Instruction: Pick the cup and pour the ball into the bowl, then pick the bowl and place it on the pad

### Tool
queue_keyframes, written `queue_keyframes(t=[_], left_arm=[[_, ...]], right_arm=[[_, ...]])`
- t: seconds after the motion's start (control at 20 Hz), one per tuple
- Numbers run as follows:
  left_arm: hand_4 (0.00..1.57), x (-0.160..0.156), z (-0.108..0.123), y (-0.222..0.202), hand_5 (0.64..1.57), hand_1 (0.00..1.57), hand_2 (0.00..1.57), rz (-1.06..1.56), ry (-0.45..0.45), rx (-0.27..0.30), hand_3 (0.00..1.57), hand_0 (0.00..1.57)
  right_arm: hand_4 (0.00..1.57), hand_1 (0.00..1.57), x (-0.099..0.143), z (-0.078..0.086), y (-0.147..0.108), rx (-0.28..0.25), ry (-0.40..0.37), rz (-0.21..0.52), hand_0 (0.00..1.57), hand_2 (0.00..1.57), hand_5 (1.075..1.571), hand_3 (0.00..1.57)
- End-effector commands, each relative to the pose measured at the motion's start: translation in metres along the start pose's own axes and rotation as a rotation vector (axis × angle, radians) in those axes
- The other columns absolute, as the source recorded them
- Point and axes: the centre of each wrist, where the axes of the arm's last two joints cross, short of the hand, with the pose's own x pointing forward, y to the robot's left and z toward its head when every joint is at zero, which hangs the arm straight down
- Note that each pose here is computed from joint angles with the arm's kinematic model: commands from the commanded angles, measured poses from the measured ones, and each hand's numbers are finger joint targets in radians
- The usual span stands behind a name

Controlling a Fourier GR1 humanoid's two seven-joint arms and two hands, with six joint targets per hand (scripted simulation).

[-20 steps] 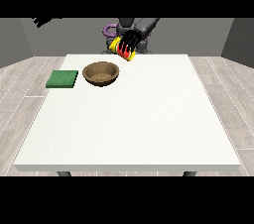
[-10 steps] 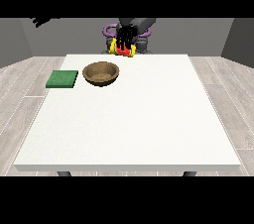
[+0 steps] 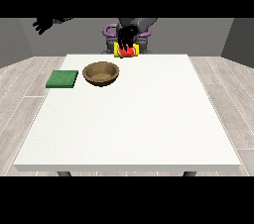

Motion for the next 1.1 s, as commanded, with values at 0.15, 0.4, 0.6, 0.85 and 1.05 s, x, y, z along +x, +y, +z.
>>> queue_keyframes(t=[0.15,0.4,0.6,0.85,1.05], left_arm=[[0.65,0.025,0.003,0.023,1.562,0.00,0.92,-0.090,-0.127,-0.022,1.54,0.00],[0.95,0.012,-0.003,0.023,1.568,0.00,1.24,-0.171,-0.197,-0.061,1.57,0.00],[1.21,0.026,-0.002,0.012,1.539,1.52,1.57,-0.618,-0.299,-0.025,1.57,1.52],[1.26,-0.007,-0.020,0.020,1.511,1.51,1.57,-0.653,-0.288,-0.076,1.57,1.51],[1.26,0.018,-0.008,0.017,1.504,1.52,1.57,-0.660,-0.289,-0.083,1.57,1.52]], right_arm=[[0.45,0.00,-0.004,-0.002,-0.008,-0.018,-0.009,-0.010,0.00,0.00,1.570,0.37],[0.47,0.00,-0.007,0.003,-0.006,-0.015,-0.012,-0.023,0.00,0.00,1.570,0.29],[0.48,0.00,0.003,-0.014,0.010,0.033,-0.020,-0.037,0.00,0.00,1.571,0.28],[0.47,0.00,0.005,-0.004,-0.003,0.044,-0.037,-0.060,0.00,0.00,1.570,0.31],[0.47,0.00,0.003,-0.005,0.004,0.037,0.001,-0.039,0.00,0.00,1.570,0.30]])
